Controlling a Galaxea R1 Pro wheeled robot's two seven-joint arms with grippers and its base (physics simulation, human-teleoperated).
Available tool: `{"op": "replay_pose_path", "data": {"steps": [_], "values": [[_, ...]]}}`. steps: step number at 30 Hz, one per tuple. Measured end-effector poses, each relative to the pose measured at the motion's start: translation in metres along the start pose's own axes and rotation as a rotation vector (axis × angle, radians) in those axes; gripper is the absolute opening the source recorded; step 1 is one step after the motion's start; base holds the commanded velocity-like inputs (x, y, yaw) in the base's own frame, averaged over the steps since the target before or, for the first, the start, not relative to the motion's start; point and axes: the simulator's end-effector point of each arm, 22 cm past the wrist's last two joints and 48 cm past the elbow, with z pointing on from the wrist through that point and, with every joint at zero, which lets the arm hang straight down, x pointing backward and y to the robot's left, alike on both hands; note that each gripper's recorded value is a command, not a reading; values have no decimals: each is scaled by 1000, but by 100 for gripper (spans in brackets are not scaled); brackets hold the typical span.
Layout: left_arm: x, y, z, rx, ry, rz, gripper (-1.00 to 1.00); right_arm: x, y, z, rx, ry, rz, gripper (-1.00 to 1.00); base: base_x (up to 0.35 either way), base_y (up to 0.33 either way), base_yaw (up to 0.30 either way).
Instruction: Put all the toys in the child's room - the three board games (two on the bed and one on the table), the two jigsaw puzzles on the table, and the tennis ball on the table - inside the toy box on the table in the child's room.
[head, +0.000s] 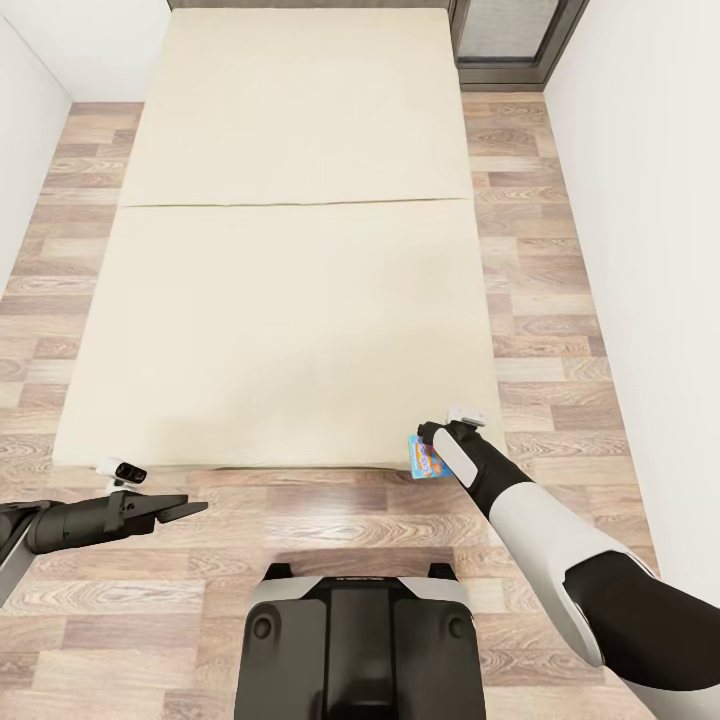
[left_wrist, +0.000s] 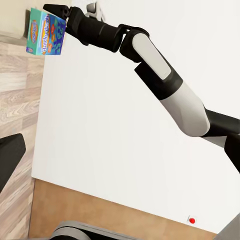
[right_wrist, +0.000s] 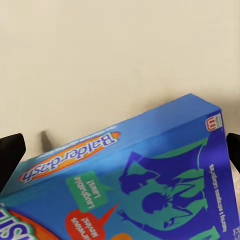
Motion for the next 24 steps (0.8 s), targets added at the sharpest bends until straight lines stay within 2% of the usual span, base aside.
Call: {"op": "replay_pose_path", "data": {"steps": [11, 14, 18, 24], "values": [[0, 0, 0, -1, 0, 0, 100, 0, 0, 0, 0, 0, 0, 100, 0, 0, 0], [5, 6, 6, 1, 2, -7, 100, -18, 7, -5, -5, -38, 22, 100, 0, 0, 0], [7, 5, 15, 23, -3, -12, 100, -22, 8, -7, -8, -46, 24, 100, 0, 0, 0], [10, 2, 28, 55, -5, -20, 100, -51, 7, -12, -12, -85, 33, 100, 0, 0, 0]]}}
